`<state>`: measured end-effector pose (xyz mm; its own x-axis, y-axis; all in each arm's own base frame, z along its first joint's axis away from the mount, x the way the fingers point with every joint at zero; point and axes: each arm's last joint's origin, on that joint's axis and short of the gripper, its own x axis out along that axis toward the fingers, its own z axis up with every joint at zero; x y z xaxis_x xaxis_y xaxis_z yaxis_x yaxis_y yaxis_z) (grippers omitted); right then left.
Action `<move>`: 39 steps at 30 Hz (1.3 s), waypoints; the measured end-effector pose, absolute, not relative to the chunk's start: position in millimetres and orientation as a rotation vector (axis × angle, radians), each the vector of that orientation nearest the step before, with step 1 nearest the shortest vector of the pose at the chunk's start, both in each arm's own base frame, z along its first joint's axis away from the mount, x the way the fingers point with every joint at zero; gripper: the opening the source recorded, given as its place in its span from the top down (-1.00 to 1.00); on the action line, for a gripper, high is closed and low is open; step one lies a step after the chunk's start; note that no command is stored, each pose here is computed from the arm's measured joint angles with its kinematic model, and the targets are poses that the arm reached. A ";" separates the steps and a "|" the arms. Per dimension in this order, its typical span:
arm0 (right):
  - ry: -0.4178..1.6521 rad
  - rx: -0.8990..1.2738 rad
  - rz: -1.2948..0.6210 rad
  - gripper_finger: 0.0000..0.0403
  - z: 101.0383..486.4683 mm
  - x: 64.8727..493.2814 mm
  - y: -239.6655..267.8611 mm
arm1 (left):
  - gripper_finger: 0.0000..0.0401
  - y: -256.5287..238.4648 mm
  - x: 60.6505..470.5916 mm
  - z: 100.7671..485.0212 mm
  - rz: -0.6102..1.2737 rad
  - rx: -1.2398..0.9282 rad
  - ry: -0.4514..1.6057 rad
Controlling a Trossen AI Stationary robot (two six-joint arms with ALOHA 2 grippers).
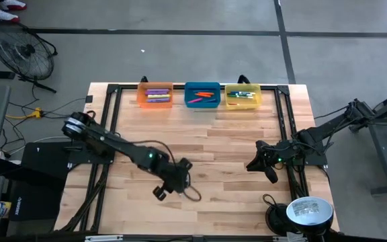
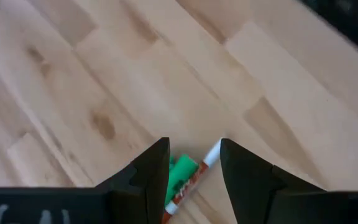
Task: Pick & Place Markers
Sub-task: Put the brown marker into the yellow bin
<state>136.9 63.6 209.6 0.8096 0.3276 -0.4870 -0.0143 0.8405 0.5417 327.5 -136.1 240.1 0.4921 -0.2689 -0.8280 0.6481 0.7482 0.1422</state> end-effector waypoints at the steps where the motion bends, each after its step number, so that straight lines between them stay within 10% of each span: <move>1: 0.605 0.549 0.193 0.74 209.7 136.9 63.6 | 0.30 -140.8 327.0 236.5 -0.593 0.518 0.897; 39: 0.605 0.549 0.193 0.75 209.7 136.9 63.5 | 0.30 -159.8 316.1 185.8 -0.935 1.087 0.744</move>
<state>136.9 63.5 209.7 0.8097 0.3277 -0.4868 -0.0144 0.8404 0.5418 316.1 -159.8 185.8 0.4282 -0.2548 -0.8670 0.9021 0.1769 0.3935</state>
